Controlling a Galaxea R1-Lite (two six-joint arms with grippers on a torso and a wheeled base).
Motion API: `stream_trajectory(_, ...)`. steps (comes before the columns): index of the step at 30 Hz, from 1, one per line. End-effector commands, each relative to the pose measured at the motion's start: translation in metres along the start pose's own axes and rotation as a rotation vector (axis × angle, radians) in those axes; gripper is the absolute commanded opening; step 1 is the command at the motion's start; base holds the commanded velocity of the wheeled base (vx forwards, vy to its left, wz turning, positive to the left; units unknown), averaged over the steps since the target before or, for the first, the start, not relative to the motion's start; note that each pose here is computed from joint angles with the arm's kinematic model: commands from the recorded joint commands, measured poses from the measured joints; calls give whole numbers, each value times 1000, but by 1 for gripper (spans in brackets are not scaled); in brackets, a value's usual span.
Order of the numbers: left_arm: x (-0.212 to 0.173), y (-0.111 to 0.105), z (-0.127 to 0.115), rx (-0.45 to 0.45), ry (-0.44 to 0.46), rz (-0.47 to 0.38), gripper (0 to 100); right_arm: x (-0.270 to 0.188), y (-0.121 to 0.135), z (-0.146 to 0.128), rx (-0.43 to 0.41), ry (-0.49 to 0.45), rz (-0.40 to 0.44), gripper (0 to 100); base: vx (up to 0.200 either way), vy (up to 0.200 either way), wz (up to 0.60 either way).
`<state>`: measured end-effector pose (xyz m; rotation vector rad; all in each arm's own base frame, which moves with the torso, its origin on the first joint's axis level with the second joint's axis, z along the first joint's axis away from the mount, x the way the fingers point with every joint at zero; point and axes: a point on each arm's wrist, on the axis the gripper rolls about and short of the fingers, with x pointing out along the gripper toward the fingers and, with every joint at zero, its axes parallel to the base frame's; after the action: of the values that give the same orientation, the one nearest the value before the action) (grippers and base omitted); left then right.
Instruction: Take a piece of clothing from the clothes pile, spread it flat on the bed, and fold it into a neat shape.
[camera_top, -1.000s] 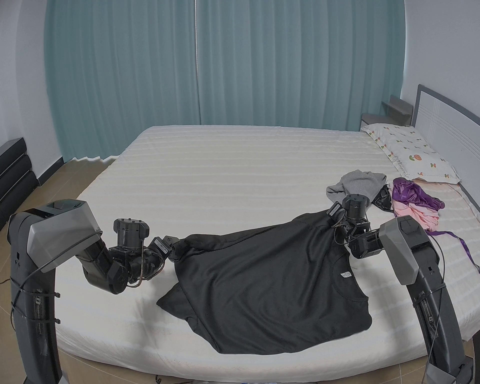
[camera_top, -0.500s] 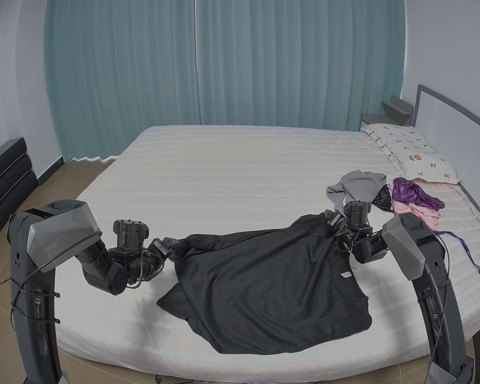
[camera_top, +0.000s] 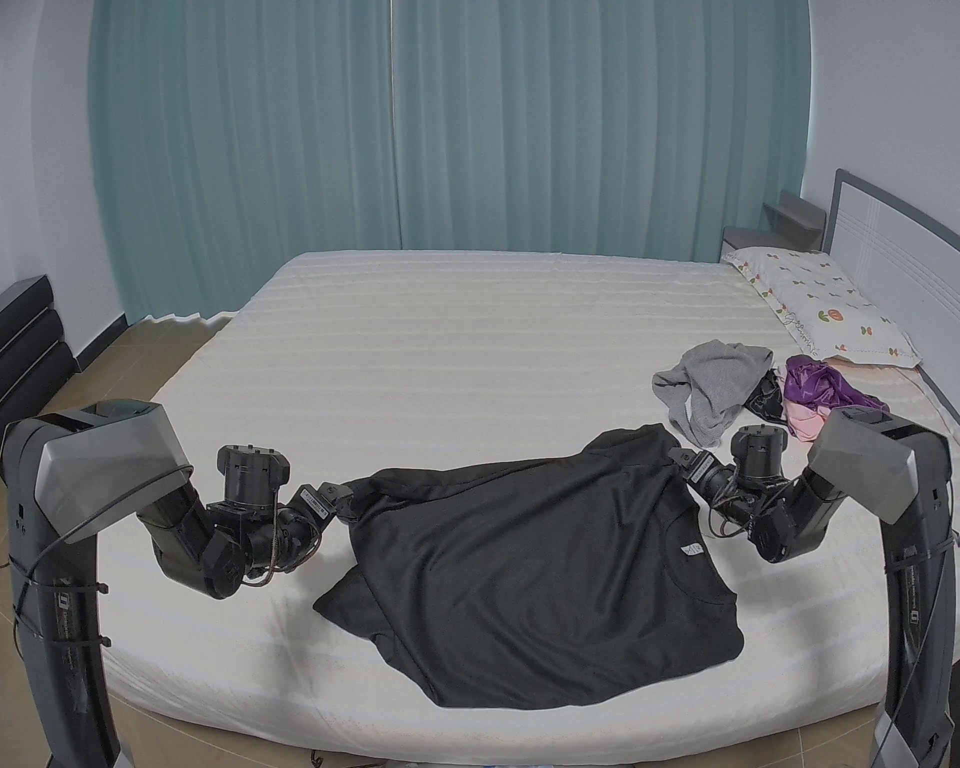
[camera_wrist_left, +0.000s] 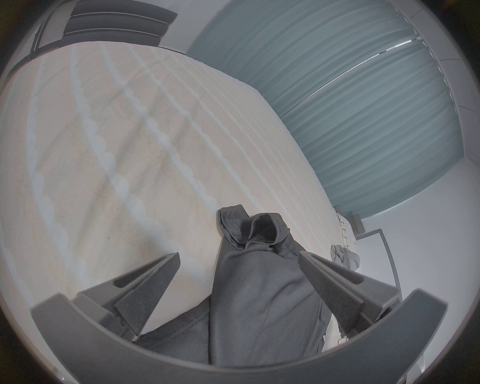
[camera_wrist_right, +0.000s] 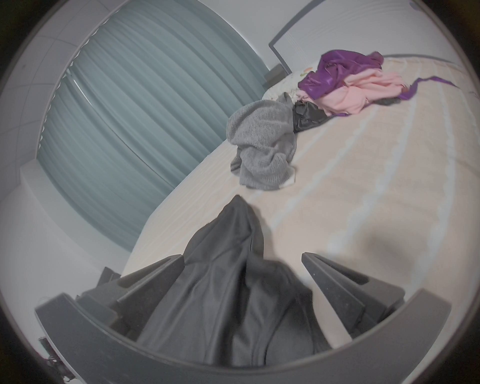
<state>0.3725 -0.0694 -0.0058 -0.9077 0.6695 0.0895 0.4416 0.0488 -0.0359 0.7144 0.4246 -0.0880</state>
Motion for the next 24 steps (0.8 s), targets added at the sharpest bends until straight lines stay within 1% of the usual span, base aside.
stream_trajectory(1,-30,-10,3,-1,-24,-25,100,-80,6,4,82,87,113,100,0,0,0)
stream_trajectory(3,-36,-13,4,-22,-26,-33,100,-97,0,-7,78,113,110,100,0,0,0)
stream_trajectory(8,-46,-2,-8,-31,14,1,100,-128,-12,-20,84,153,136,100,0,0,0)
stream_trajectory(9,-53,4,-12,-37,29,21,100,-137,-19,-26,90,185,146,100,0,0,0)
stream_trajectory(11,-57,9,-19,-49,52,45,100,-142,-28,-34,111,230,152,100,0,0,0)
stream_trajectory(13,-59,10,-29,-43,78,57,100,-143,-31,-41,129,249,159,100,0,0,0)
stream_trajectory(15,-61,14,-35,-45,91,65,100,-145,-32,-44,132,260,155,100,-200,0,0)
stream_trajectory(19,-64,16,-36,-44,79,35,100,-150,-36,-47,155,284,132,100,-200,0,0)
stream_trajectory(20,-65,17,-38,-40,75,21,100,-150,-37,-49,187,292,123,100,-200,0,0)
stream_trajectory(24,-66,17,-41,-36,93,15,100,-149,-37,-48,216,296,122,100,-200,0,0)
